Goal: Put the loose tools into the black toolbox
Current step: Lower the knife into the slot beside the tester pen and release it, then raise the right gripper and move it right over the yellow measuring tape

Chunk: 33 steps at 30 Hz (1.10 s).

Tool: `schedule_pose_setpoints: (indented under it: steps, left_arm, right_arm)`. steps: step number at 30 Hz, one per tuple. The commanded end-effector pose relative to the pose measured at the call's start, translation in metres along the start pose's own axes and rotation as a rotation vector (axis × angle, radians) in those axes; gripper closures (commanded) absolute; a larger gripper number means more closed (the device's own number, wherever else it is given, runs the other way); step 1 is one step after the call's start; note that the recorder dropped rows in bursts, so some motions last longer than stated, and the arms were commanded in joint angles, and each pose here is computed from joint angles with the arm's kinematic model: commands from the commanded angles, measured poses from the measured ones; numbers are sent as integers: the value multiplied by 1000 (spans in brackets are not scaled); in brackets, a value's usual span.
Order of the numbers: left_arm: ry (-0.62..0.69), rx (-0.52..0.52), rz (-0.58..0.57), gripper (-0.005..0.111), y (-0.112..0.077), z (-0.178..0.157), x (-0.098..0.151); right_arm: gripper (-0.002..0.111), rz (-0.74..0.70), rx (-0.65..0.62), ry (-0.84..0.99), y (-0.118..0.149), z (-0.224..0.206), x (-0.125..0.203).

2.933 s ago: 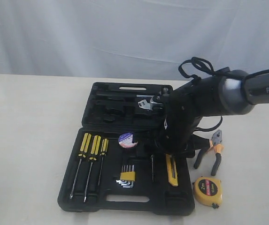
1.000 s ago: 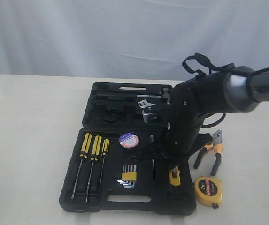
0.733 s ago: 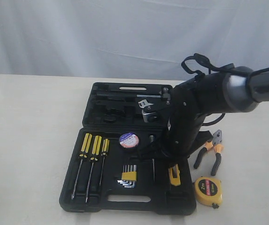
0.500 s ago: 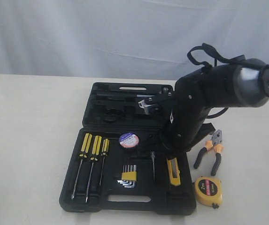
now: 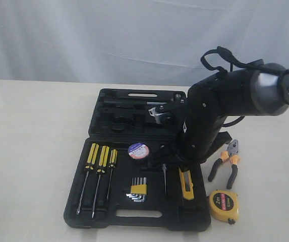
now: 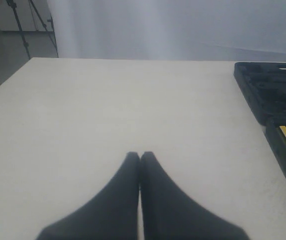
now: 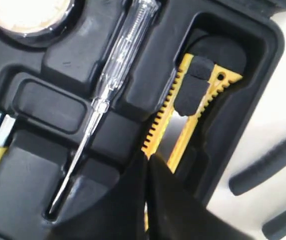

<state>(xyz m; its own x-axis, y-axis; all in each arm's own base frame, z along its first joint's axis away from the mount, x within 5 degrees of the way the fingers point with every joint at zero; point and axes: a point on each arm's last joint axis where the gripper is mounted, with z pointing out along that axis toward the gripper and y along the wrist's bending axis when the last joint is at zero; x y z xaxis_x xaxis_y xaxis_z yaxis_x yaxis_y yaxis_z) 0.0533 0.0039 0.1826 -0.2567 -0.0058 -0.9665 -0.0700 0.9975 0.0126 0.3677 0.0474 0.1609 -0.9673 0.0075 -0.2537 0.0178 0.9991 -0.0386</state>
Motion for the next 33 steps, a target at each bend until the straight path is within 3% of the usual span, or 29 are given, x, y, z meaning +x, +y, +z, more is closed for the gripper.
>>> schedule_pose_setpoints:
  steps: [1,19,33]
  left_arm:
    - [-4,5,-5,107,0,0,0]
    - [-4,5,-5,107,0,0,0]
    - [-4,5,-5,107,0,0,0]
  right_arm:
    - [109,-12,14,15,-3,4,1]
    - [109,-9,19,57,-2,21,4]
    - [109,16,1,-103,-9,-61,1]
